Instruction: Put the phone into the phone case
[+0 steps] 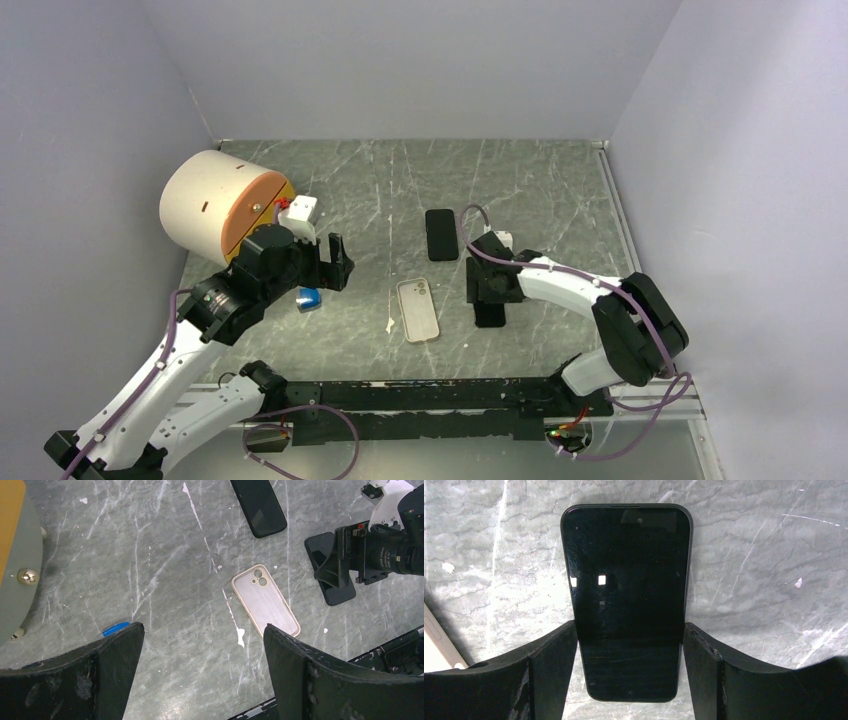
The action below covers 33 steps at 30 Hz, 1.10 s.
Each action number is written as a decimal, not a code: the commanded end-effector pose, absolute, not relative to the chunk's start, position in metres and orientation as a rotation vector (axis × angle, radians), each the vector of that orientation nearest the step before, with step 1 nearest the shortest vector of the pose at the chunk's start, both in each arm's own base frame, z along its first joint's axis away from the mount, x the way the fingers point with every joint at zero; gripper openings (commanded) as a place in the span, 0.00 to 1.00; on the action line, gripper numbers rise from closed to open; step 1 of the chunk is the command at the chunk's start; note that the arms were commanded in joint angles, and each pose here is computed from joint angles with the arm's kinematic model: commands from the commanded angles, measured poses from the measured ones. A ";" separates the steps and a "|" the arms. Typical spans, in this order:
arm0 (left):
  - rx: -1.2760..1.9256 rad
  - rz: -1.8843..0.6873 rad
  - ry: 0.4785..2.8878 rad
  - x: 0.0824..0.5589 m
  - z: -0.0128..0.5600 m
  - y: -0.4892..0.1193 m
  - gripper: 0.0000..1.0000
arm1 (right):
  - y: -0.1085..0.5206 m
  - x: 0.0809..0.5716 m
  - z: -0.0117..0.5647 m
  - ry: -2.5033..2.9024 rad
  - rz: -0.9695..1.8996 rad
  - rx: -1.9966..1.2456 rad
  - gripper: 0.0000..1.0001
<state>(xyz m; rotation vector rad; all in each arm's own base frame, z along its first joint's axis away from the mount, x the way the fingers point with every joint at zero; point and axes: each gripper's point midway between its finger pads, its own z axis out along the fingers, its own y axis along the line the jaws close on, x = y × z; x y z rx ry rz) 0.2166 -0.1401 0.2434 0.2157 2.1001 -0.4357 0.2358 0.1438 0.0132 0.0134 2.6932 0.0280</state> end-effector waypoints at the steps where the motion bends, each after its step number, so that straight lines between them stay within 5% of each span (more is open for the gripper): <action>1: 0.197 -0.437 2.056 0.220 0.253 -0.138 0.94 | 0.149 0.231 0.017 2.683 0.050 0.004 0.56; 33: 0.084 -0.381 1.971 0.215 0.271 -0.113 0.94 | 0.295 0.239 0.100 2.424 0.492 -0.011 0.43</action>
